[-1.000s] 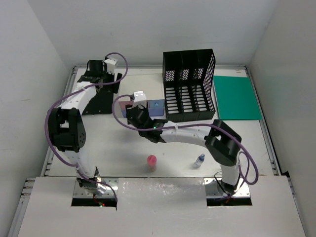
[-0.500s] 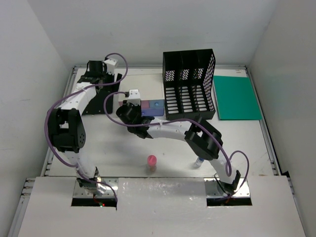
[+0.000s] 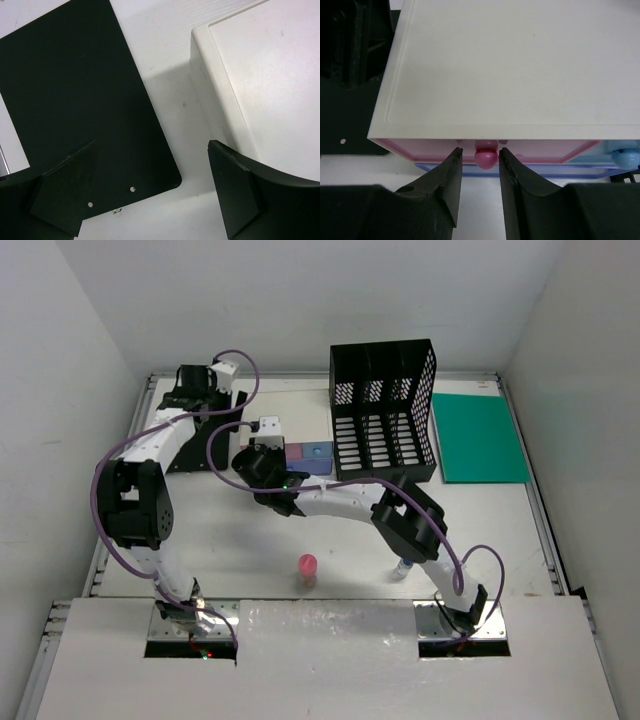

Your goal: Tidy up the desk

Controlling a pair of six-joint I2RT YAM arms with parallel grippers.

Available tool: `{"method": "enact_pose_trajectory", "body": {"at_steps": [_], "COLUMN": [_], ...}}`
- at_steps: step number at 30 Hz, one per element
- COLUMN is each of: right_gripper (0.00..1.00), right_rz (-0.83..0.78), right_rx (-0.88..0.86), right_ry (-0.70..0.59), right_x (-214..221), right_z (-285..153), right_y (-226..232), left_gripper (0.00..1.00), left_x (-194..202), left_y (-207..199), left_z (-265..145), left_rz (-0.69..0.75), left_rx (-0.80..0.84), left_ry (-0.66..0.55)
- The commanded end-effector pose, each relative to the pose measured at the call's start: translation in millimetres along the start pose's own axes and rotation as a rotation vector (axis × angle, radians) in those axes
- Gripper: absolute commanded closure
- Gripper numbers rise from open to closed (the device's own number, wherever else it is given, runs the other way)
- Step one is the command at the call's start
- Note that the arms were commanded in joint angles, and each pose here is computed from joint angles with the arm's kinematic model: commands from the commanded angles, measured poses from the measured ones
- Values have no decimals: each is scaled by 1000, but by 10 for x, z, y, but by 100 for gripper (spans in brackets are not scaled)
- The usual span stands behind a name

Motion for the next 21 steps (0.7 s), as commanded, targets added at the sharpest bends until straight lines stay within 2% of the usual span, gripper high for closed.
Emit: {"method": "enact_pose_trajectory", "body": {"at_steps": [1,8,12,21], "right_gripper": [66,68,75,74], "right_rz": [18,24,14,10], "right_rx": [23,24,19,25], "right_ry": [-12,-12,-28,-38], "right_x": [-88,-87,-107,-92], "right_z": [77,143,135,177], "right_y": [-4,-41,-70,-32], "left_gripper": [12,12,12,12], "left_x": [-157,-146,-137,-139], "left_y": [-16,-4,17,27], "left_z": [-164,-162,-163,-164], "left_rz": [19,24,30,29], "left_rx": [8,1,-16,-15], "left_ry": [-92,-88,-87,-86]}}
Point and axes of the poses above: each gripper's point midway between its finger pads, its own z axis out along the fingers, its own y axis along the line the jaws close on, x = y × z, the point moved 10 cm from there along -z, back along the fingers, and after that the axes turned 11 degrees about -z, right-handed, at the moved point
